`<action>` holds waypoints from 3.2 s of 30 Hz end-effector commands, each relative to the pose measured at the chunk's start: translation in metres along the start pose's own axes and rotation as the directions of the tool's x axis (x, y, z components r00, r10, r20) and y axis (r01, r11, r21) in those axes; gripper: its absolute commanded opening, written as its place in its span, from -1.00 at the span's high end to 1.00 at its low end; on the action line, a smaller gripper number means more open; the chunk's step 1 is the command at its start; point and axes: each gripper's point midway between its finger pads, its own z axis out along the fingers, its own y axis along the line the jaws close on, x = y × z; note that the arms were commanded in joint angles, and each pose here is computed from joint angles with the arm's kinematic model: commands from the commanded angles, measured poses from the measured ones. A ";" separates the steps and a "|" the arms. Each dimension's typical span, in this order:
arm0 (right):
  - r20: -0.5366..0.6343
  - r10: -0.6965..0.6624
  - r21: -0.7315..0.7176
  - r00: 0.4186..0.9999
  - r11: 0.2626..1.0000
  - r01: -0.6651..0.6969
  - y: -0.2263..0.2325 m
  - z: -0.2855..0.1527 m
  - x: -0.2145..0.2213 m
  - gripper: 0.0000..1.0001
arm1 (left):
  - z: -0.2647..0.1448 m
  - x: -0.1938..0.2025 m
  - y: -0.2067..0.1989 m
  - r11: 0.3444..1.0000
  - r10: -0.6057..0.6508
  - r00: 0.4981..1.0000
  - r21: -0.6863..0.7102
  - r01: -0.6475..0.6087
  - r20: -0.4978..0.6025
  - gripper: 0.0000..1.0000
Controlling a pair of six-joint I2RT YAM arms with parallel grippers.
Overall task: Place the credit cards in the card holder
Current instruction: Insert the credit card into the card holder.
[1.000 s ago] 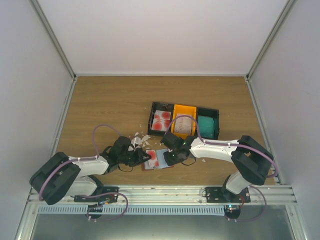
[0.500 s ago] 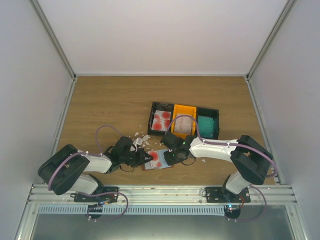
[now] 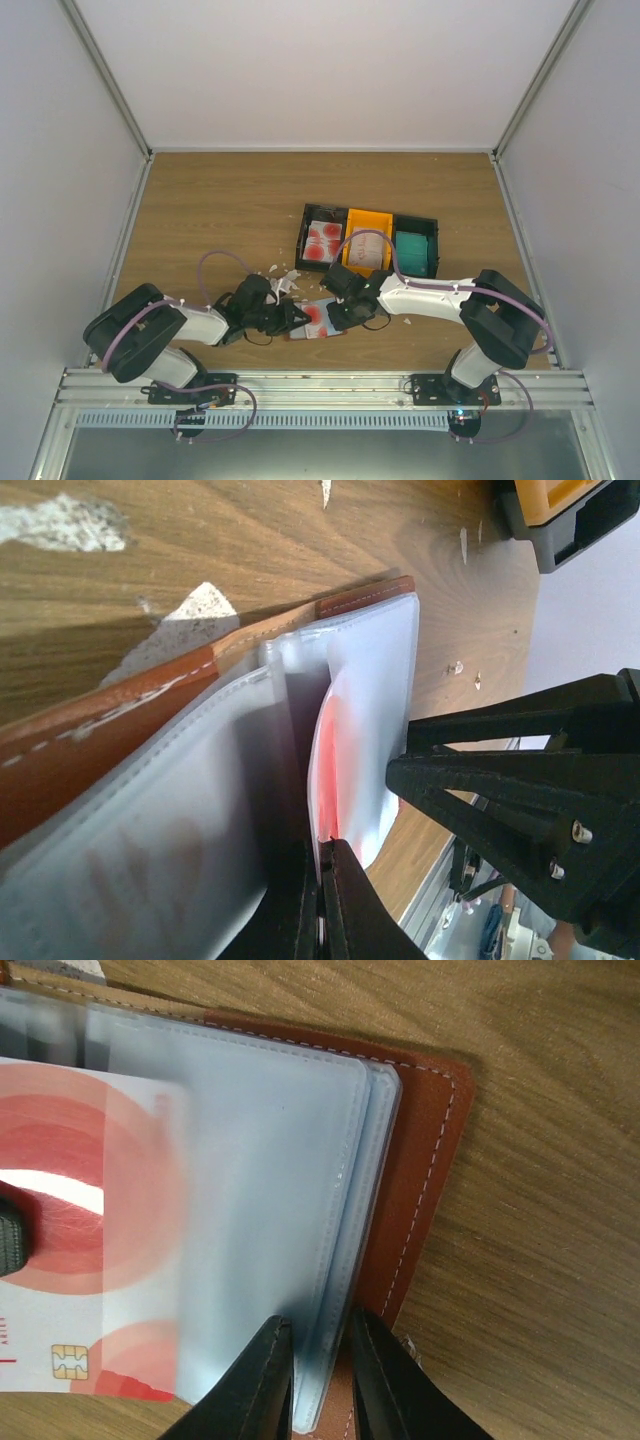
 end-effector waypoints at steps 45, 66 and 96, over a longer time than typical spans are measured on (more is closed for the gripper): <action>-0.045 0.027 0.000 0.999 1.000 -0.028 -0.002 0.016 0.015 0.80 | 0.006 0.000 -0.003 0.969 0.175 0.984 -0.172 -0.175 -0.015 0.28; -0.040 0.042 -0.001 0.998 0.999 -0.042 -0.002 0.016 0.015 0.83 | -0.002 -0.001 -0.001 0.941 0.079 0.994 -0.323 -0.099 -0.076 0.48; 0.067 0.043 -0.047 0.997 0.998 -0.040 0.009 -0.011 -0.006 0.31 | 0.009 -0.007 -0.014 0.957 0.168 0.984 -0.228 -0.178 -0.063 0.93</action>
